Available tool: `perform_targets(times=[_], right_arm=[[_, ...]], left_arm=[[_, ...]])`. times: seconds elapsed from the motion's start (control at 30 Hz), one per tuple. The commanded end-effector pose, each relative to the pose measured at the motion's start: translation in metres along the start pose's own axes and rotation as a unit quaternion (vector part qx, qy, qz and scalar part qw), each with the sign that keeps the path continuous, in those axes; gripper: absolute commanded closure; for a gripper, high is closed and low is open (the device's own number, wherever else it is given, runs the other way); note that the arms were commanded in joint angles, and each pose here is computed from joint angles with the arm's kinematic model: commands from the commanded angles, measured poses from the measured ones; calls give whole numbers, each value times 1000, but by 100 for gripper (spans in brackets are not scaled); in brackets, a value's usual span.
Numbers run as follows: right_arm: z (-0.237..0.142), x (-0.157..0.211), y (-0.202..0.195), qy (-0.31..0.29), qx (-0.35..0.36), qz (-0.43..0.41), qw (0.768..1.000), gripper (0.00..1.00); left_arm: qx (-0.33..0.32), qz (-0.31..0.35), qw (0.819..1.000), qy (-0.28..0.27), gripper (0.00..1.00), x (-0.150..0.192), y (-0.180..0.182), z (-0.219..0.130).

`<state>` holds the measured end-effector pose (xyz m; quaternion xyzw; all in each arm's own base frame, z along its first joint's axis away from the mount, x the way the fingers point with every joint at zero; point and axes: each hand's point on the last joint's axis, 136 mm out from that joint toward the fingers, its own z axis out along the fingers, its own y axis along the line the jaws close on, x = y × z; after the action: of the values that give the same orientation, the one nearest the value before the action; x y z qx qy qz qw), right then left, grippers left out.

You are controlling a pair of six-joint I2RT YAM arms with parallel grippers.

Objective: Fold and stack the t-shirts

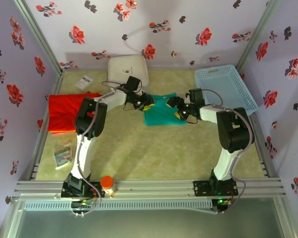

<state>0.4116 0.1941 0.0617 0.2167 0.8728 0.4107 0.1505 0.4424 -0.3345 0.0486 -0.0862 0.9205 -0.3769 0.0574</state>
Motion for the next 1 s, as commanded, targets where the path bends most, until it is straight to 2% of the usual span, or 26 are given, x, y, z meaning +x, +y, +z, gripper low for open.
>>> perform_targets(times=[0.0, 0.17, 0.27, 0.43, 0.57, 0.7, 0.97], right_arm=[[-18, -11, 18, -18, -2, -19, 1000, 17], [-31, -28, 58, -31, -28, -34, 999, 17], [-28, -38, 73, -31, -41, -37, 998, 17], [-3, -58, 79, -27, -54, -32, 998, 17], [24, -82, 66, -29, -56, -26, 998, 17], [46, -98, 43, -31, -52, -12, 998, 18], [53, -113, 9, -43, -18, -9, 999, 18]], left_arm=[[15, 33, 999, -37, 64, -5, -31, -48], [25, 58, 998, -30, 64, 24, -57, -64], [28, 63, 997, -22, 64, 43, -64, -56], [14, 67, 998, 3, 64, 69, -61, -24], [-6, 67, 998, 15, 65, 82, -46, 4], [-33, 52, 998, 28, 65, 87, -16, 25], [-79, 42, 994, 55, 68, 110, 26, 26]])
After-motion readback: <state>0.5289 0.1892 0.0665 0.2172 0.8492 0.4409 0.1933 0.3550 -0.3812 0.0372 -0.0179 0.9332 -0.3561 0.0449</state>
